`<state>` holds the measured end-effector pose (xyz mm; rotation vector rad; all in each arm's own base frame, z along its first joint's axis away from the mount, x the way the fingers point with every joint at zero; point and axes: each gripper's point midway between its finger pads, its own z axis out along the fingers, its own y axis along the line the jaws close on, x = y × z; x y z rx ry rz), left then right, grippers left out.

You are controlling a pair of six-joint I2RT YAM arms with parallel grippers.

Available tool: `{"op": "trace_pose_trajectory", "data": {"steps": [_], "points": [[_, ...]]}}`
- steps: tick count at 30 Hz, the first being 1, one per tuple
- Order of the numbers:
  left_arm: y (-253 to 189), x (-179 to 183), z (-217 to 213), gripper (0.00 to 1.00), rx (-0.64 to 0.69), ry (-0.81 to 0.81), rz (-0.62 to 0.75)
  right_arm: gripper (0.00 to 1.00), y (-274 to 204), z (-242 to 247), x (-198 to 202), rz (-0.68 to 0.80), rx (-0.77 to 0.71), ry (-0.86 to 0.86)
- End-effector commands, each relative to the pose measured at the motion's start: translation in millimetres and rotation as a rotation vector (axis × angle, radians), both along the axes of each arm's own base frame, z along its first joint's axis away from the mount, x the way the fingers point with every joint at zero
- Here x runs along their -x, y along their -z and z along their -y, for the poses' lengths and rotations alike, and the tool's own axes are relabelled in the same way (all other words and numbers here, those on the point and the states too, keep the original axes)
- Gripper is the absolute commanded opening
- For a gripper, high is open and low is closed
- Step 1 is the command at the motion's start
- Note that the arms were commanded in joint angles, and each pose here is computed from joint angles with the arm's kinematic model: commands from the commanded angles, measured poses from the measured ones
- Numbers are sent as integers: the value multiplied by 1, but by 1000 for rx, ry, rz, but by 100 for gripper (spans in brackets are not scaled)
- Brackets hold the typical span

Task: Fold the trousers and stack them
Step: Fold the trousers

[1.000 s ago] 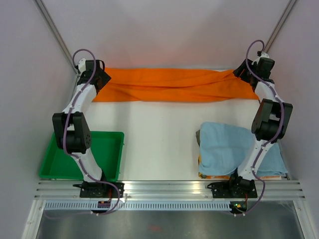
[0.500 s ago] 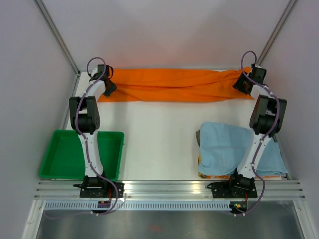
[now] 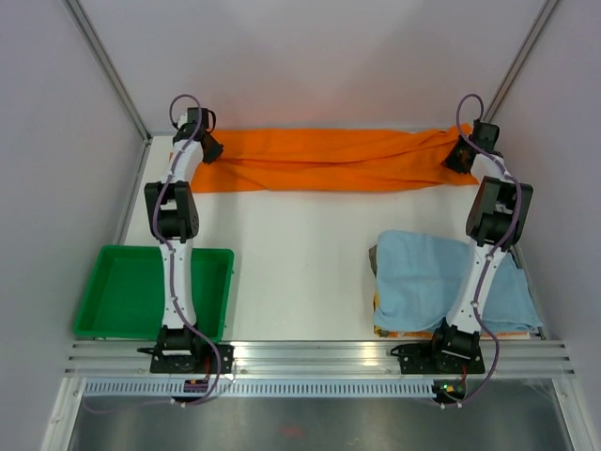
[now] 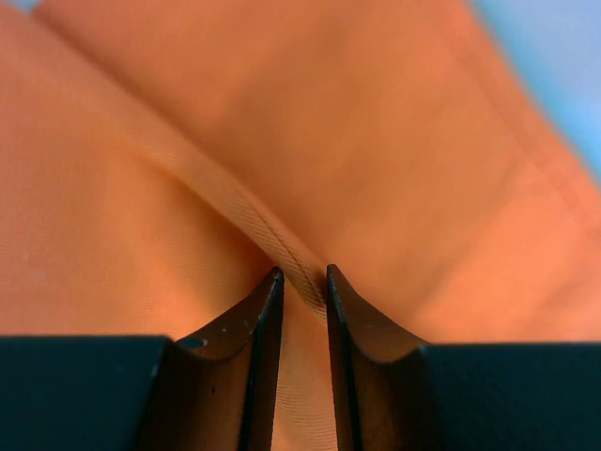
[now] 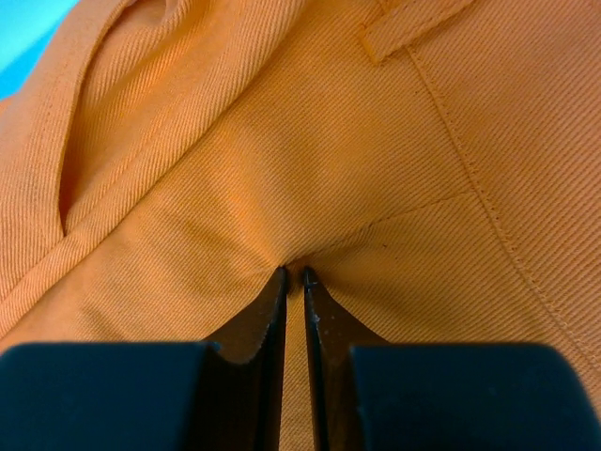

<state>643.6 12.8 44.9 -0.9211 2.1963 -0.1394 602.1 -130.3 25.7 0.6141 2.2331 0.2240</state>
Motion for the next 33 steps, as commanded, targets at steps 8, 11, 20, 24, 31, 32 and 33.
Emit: {"op": "trace_pose_trajectory", "data": {"steps": [8,11,20,24,31,32,33], "points": [[32,79,-5,25,77,38,-283,9,46,-21,70,-229,-44,15],[33,95,-10,25,79,34,-306,8,48,-27,91,-239,-39,13],[52,166,-25,22,44,-5,-419,2,55,-35,158,-327,-5,27],[37,196,-36,22,-16,-26,-435,0,58,-39,197,-375,16,39],[-15,237,-57,23,-164,-46,-372,0,31,-41,232,-385,63,42],[-29,238,-60,23,-184,-47,-340,0,26,-41,233,-375,67,43],[-37,236,-61,24,-192,-40,-317,0,20,-42,233,-360,67,39]]}}
